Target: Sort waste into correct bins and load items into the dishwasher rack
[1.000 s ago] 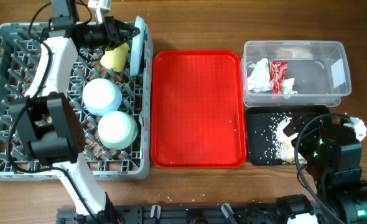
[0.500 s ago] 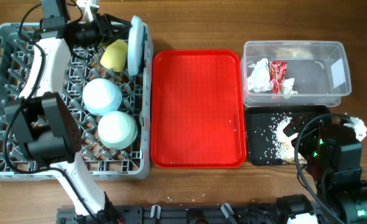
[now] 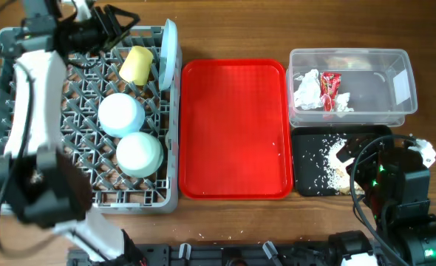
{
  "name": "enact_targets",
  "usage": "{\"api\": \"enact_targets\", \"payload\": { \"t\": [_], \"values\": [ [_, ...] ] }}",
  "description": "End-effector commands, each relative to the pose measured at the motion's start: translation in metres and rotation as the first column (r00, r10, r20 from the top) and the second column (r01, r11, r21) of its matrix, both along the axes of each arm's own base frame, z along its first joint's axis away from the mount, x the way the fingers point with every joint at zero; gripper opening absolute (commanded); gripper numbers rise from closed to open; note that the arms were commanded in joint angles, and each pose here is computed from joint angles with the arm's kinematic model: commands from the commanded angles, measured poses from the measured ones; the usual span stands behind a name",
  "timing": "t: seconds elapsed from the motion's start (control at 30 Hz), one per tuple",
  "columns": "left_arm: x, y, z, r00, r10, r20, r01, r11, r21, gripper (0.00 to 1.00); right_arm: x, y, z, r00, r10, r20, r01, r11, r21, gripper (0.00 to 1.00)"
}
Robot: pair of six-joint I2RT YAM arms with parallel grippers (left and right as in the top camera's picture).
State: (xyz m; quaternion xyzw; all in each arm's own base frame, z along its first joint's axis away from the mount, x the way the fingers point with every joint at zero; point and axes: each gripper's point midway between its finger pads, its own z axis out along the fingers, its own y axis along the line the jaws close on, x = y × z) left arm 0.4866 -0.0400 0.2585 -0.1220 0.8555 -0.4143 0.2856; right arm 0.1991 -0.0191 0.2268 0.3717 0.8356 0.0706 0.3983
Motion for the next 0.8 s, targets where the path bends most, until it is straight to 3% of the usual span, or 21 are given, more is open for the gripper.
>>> {"api": "enact_targets", "payload": {
  "t": [0.0,0.07,0.13,0.2,0.23,0.3,0.4,0.53,0.63,0.7,0.73,0.77],
  "values": [
    [-0.045,-0.005,0.069,0.988,0.115,0.099,-0.129,0.979,0.157,0.56,0.001,0.001,0.005,1.0,-0.004,0.014,0.004,1.0,0.014,1.0],
    [-0.065,-0.017,0.086,0.983,0.13,0.133,-0.157,0.962,0.222,0.56,0.001,0.001,0.005,1.0,-0.005,0.014,0.004,1.0,0.014,1.0],
    [-0.079,-0.053,0.098,0.983,0.043,0.179,-0.089,0.963,0.255,0.51,0.001,0.001,0.005,1.0,-0.004,0.014,0.004,1.0,0.014,1.0],
    [-0.081,-0.079,0.092,0.983,0.002,0.184,-0.059,0.95,0.306,0.38,0.001,0.001,0.005,1.0,-0.004,0.014,0.004,1.0,0.014,1.0],
    [-0.073,-0.106,0.07,0.986,-0.009,0.165,-0.059,0.914,0.401,0.19,0.001,0.001,0.005,1.0,-0.004,0.014,0.004,1.0,0.014,1.0],
    [-0.063,-0.128,0.05,0.988,-0.025,0.152,-0.048,0.89,0.454,0.14,0.001,0.001,0.005,1.0,-0.004,0.014,0.004,1.0,0.014,1.0],
    [-0.031,-0.164,-0.008,0.992,-0.033,0.119,-0.038,0.838,0.545,0.13,0.001,0.001,0.005,1.0,-0.004,0.014,0.004,1.0,0.014,1.0],
    [0.007,-0.155,-0.079,0.996,0.049,0.077,-0.087,0.757,0.647,0.17,0.001,0.001,0.005,1.0,-0.005,0.014,0.004,1.0,0.014,1.0],
    [0.022,-0.111,-0.085,0.98,0.168,0.107,-0.193,0.674,0.713,0.17,0.001,0.001,0.005,1.0,-0.004,0.014,0.004,1.0,0.014,1.0],
    [0.024,-0.08,-0.07,0.966,0.226,0.126,-0.247,0.662,0.708,0.18,0.001,0.001,0.005,1.0,-0.004,0.014,0.004,1.0,0.014,1.0],
    [0.023,-0.068,-0.061,0.959,0.248,0.133,-0.268,0.658,0.703,0.21,0.001,0.001,0.005,1.0,-0.004,0.014,0.004,1.0,0.014,1.0],
    [0.021,-0.051,-0.048,0.943,0.301,0.143,-0.315,0.662,0.681,0.46,0.001,0.001,0.005,1.0,-0.004,0.014,0.004,1.0,0.014,1.0]
  ]
}}
